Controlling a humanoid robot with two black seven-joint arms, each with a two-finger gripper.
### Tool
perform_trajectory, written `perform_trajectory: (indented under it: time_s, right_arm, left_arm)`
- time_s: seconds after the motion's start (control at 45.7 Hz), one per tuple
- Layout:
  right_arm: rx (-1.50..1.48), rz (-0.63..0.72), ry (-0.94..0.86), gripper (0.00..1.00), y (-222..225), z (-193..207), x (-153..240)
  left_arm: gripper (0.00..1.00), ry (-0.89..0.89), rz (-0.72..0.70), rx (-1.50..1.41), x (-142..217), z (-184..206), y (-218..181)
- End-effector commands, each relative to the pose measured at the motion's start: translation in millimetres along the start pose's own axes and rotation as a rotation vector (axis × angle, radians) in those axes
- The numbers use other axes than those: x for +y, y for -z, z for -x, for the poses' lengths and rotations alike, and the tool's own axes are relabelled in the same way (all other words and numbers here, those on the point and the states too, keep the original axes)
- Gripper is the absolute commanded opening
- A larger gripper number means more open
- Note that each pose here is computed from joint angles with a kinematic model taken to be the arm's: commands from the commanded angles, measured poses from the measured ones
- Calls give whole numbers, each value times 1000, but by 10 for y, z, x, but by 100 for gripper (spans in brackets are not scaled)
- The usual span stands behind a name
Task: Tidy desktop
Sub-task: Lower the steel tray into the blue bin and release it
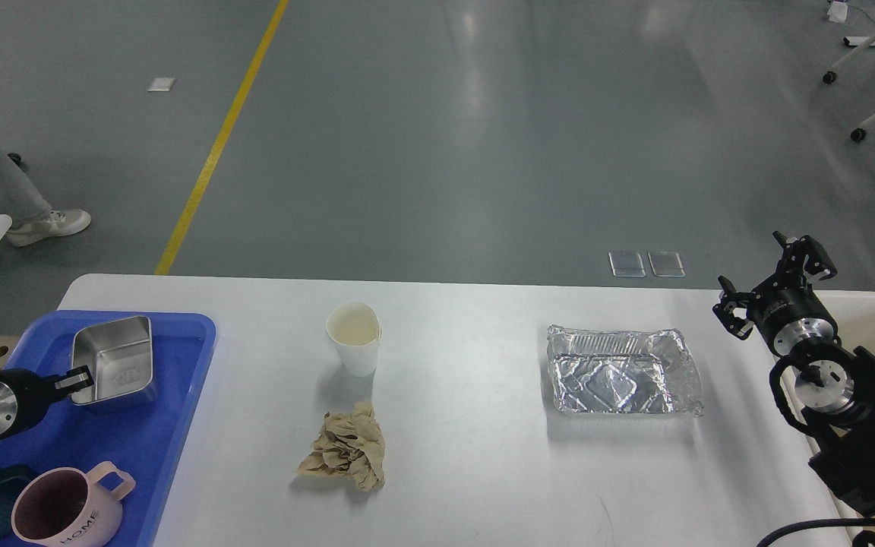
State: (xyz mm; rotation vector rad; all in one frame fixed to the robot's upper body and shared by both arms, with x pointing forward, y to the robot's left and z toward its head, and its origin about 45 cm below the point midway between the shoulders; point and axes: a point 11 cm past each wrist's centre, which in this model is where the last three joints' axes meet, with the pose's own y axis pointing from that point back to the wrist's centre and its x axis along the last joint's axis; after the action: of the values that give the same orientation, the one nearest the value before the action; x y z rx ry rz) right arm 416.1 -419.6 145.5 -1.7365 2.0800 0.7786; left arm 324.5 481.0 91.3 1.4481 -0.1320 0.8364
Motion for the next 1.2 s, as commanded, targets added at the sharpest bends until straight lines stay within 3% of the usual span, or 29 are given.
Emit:
perform_trajectory:
  time_s: [0.0, 0.131, 0.285, 0.657, 0.876, 1.182]
  right_arm:
    - [-1, 0, 3, 100, -1, 10, -2]
    - [-1, 0, 3, 100, -1, 10, -2]
    - [-1, -1, 4, 100, 0, 15, -3]
    - [-1, -1, 4, 100, 0, 15, -3]
    - [-1, -1, 6, 100, 1, 20, -4]
    - [-1, 0, 4, 100, -3, 14, 0]
  left_arm:
    - [2, -7, 3, 6, -8, -2, -15]
    - [8, -7, 6, 12, -8, -2, -22]
    - [33, -6, 5, 14, -8, -3, -23]
    - [69, -20, 47, 17, 38, -133, -153]
    - [77, -79, 246, 1, 349, -540, -653]
    - [89, -229, 538, -58, 1237, -1416, -1913]
